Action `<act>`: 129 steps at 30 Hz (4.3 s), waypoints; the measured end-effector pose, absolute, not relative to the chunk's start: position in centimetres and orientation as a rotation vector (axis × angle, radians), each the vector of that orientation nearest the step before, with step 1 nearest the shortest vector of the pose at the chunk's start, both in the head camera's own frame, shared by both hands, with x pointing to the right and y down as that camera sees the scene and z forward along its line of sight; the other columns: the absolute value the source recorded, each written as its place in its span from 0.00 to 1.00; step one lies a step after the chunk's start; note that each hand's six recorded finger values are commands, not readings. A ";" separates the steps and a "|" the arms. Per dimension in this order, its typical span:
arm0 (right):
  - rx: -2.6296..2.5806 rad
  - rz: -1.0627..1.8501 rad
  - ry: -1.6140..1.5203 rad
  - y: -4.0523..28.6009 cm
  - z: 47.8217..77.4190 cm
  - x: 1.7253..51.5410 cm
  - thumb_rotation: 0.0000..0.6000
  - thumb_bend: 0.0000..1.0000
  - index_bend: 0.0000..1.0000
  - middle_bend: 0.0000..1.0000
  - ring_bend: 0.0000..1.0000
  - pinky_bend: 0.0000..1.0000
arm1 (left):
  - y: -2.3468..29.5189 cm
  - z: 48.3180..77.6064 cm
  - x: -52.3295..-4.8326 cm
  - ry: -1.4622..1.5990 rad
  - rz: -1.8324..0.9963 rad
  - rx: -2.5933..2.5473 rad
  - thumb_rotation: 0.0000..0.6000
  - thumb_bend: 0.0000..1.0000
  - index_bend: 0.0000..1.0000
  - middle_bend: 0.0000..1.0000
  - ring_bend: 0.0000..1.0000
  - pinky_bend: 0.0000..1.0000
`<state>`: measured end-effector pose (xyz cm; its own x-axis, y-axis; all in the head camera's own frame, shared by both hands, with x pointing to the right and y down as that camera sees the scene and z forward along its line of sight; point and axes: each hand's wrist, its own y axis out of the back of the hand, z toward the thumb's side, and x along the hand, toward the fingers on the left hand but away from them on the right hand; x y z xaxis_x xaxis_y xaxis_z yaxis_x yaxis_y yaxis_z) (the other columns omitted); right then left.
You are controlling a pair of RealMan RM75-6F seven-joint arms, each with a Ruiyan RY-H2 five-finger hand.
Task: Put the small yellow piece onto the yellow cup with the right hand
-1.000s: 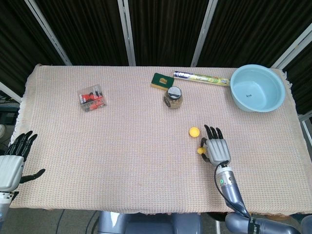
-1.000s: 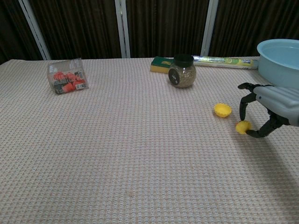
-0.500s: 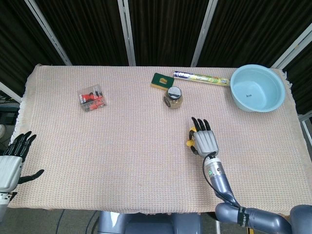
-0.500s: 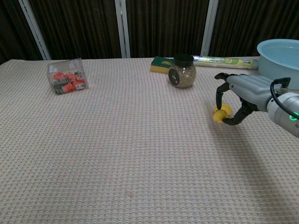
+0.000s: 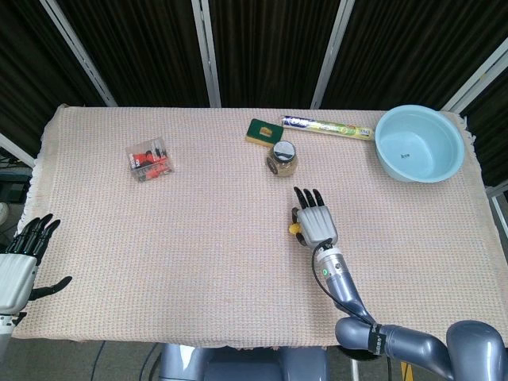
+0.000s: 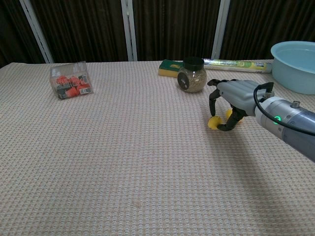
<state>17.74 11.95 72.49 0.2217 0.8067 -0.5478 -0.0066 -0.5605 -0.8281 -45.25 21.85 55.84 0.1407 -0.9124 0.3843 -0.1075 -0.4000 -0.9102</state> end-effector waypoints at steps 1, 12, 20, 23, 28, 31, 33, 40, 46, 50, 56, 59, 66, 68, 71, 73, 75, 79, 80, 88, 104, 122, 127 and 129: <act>-1.765 1.414 -0.752 11.5 72.3 17.7 1.00 0.24 0.50 0.00 0.00 0.00 | 21.8 55.9 -45.2 0.996 -1.341 -1.665 1.00 0.00 0.00 0.00 0.00 0.20; -1.733 1.418 -0.787 9.7 71.4 18.7 1.00 0.24 0.50 0.00 0.00 0.00 | 21.9 55.9 -45.0 0.994 -1.347 -1.682 1.00 0.00 0.00 0.00 0.00 0.20; -1.731 1.439 -0.805 9.5 71.7 19.4 1.00 0.24 0.50 0.00 0.00 0.00 | 21.9 55.9 -44.9 0.989 -1.347 -1.687 1.00 0.00 0.00 0.00 0.00 0.20; -1.728 1.440 -0.807 9.3 71.8 19.4 1.00 0.24 0.50 0.00 0.00 0.00 | 21.9 55.9 -44.8 0.984 -1.345 -1.689 1.00 0.00 0.00 0.00 0.00 0.20; -1.725 1.444 -0.811 8.9 72.1 19.6 1.00 0.24 0.50 0.00 0.00 0.00 | 21.9 56.0 -44.6 0.976 -1.344 -1.695 1.00 0.00 0.00 0.00 0.00 0.20; -1.727 1.455 -0.821 8.8 72.4 20.0 1.00 0.24 0.50 0.00 0.00 0.00 | 21.9 56.0 -44.5 0.974 -1.343 -1.703 1.00 0.00 0.00 0.00 0.00 0.20; -1.726 1.459 -0.822 8.8 72.6 20.3 1.00 0.24 0.50 0.00 0.00 0.00 | 21.9 56.1 -44.5 0.971 -1.345 -1.705 1.00 0.00 0.00 0.00 0.00 0.20; -1.732 1.475 -0.830 9.1 73.1 21.0 1.00 0.24 0.50 0.00 0.00 0.00 | 21.8 56.2 -44.4 0.969 -1.349 -1.711 1.00 0.00 0.00 0.00 0.00 0.20; -1.728 1.478 -0.835 9.3 73.1 21.3 1.00 0.24 0.50 0.00 0.00 0.00 | 21.8 56.2 -44.4 0.970 -1.348 -1.715 1.00 0.00 0.00 0.00 0.00 0.20; -1.726 1.478 -0.838 9.3 73.0 21.4 1.00 0.24 0.50 0.00 0.00 0.00 | 21.8 56.1 -44.4 0.969 -1.346 -1.714 1.00 0.00 0.00 0.00 0.00 0.20; -1.725 1.482 -0.835 9.4 73.1 21.5 1.00 0.24 0.50 0.00 0.00 0.00 | 21.8 56.1 -44.3 0.968 -1.344 -1.715 1.00 0.00 0.00 0.00 0.00 0.20; -1.726 1.487 -0.832 9.5 73.2 21.5 1.00 0.24 0.50 0.00 0.00 0.00 | 21.8 56.1 -44.3 0.969 -1.342 -1.716 1.00 0.00 0.00 0.00 0.00 0.21; -1.729 1.500 -0.826 9.8 73.7 21.8 1.00 0.24 0.50 0.00 0.00 0.00 | 21.8 56.2 -44.3 0.967 -1.342 -1.723 1.00 0.00 0.00 0.00 0.00 0.21; -1.730 1.503 -0.827 9.8 73.8 22.0 1.00 0.24 0.50 0.00 0.00 0.00 | 21.8 56.1 -44.2 0.966 -1.341 -1.722 1.00 0.00 0.00 0.00 0.00 0.21; -1.730 1.504 -0.830 9.7 73.9 22.1 1.00 0.24 0.50 0.00 0.00 0.00 | 21.8 56.2 -44.2 0.966 -1.342 -1.725 1.00 0.00 0.00 0.00 0.00 0.21; -1.729 1.503 -0.833 9.6 73.9 22.2 1.00 0.24 0.50 0.00 0.00 0.00 | 21.8 56.2 -44.2 0.963 -1.343 -1.725 1.00 0.00 0.00 0.00 0.00 0.21; -1.727 1.502 -0.836 9.5 73.8 22.3 1.00 0.24 0.50 0.00 0.00 0.00 | 21.8 56.2 -44.2 0.963 -1.344 -1.726 1.00 0.00 0.00 0.00 0.00 0.21; -1.719 1.500 -0.841 9.1 73.6 22.6 1.00 0.24 0.50 0.00 0.00 0.00 | 21.8 56.2 -44.1 0.959 -1.345 -1.725 1.00 0.00 0.00 0.00 0.00 0.21; -1.719 1.500 -0.843 9.1 73.6 22.6 1.00 0.24 0.50 0.00 0.00 0.00 | 21.8 56.2 -44.1 0.958 -1.345 -1.725 1.00 0.00 0.00 0.00 0.00 0.21; -1.721 1.509 -0.853 9.1 73.7 23.0 1.00 0.24 0.50 0.00 0.00 0.00 | 21.8 56.2 -44.1 0.960 -1.345 -1.725 1.00 0.00 0.00 0.00 0.00 0.21; -1.735 1.503 -0.838 9.6 73.8 23.2 1.00 0.09 0.35 0.00 0.00 0.00 | 21.8 56.1 -44.1 0.961 -1.343 -1.725 1.00 0.00 0.00 0.00 0.00 0.21; -1.772 1.434 -0.782 11.1 69.4 25.4 1.00 0.00 0.09 0.00 0.00 0.00 | 22.0 56.1 -44.7 0.971 -1.358 -1.713 1.00 0.00 0.00 0.00 0.00 0.21; -1.723 1.491 -0.704 14.3 64.6 30.6 1.00 0.00 0.09 0.00 0.00 0.00 | 22.2 55.9 -44.9 0.963 -1.364 -1.687 1.00 0.00 0.00 0.00 0.00 0.21; -1.693 1.537 -0.702 16.0 62.6 33.1 1.00 0.00 0.09 0.00 0.00 0.00 | 22.3 55.9 -44.9 0.954 -1.368 -1.671 1.00 0.00 0.00 0.00 0.00 0.21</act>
